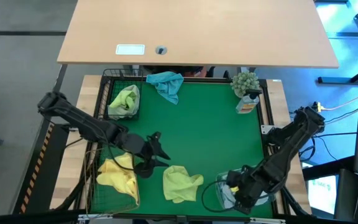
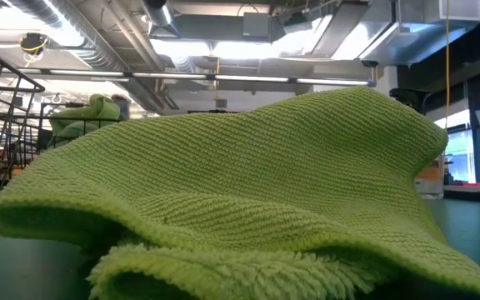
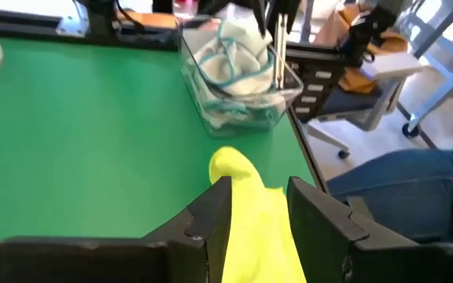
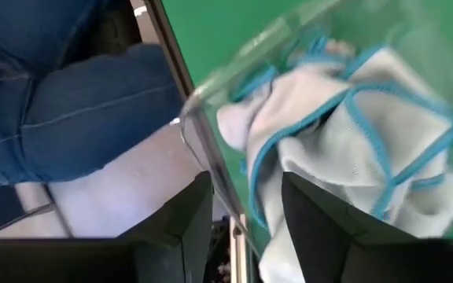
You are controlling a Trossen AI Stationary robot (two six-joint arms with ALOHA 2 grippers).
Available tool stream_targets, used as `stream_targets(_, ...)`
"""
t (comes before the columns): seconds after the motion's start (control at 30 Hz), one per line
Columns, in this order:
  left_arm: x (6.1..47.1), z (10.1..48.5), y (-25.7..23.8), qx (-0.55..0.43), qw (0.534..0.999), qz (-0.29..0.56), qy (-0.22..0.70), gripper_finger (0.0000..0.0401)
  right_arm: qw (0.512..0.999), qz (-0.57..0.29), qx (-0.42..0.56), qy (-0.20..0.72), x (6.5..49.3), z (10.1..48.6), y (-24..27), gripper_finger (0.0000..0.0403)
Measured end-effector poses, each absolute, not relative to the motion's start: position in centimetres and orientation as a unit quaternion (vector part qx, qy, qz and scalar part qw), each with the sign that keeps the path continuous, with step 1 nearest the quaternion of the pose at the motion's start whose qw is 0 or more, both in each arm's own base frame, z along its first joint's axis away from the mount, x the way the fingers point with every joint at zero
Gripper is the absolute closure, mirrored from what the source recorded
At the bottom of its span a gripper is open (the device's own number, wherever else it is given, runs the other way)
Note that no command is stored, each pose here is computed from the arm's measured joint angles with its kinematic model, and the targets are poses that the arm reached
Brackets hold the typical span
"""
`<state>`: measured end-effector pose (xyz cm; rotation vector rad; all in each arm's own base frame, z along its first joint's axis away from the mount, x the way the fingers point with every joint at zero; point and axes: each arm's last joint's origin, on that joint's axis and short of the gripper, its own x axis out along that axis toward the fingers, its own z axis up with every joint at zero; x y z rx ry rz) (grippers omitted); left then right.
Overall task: Sort microfiber towel by color & place in baskets
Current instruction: Put the green microfiber cloth into the black wire basket
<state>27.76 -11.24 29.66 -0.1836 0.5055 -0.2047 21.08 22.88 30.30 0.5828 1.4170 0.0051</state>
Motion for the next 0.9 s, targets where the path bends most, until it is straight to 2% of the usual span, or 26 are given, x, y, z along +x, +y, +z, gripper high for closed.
stream_targets(0.13, 28.4, 28.6, -11.5, -0.085, 0.956, -0.096, 0.266, 0.0268, 0.759, 0.001, 0.241, 0.605, 21.3, 32.3, 22.7, 0.0251)
stream_targets(0.3, 29.4, 27.0, -11.9, -0.079, 0.951, -0.091, 0.285, 0.0265, 0.818, 0.005, 0.193, 0.542, 21.7, 33.9, 22.5, 0.0251)
stream_targets(0.4, 30.1, 26.1, -12.2, -0.078, 0.949, -0.093, 0.292, 0.0265, 0.837, -0.003, 0.174, 0.519, 22.1, 34.3, 22.1, 0.0251)
stream_targets(0.9, 32.6, 20.9, -13.3, -0.057, 0.935, -0.079, 0.342, 0.0265, 0.854, -0.031, 0.140, 0.500, 24.9, 34.3, 18.9, 0.0251)
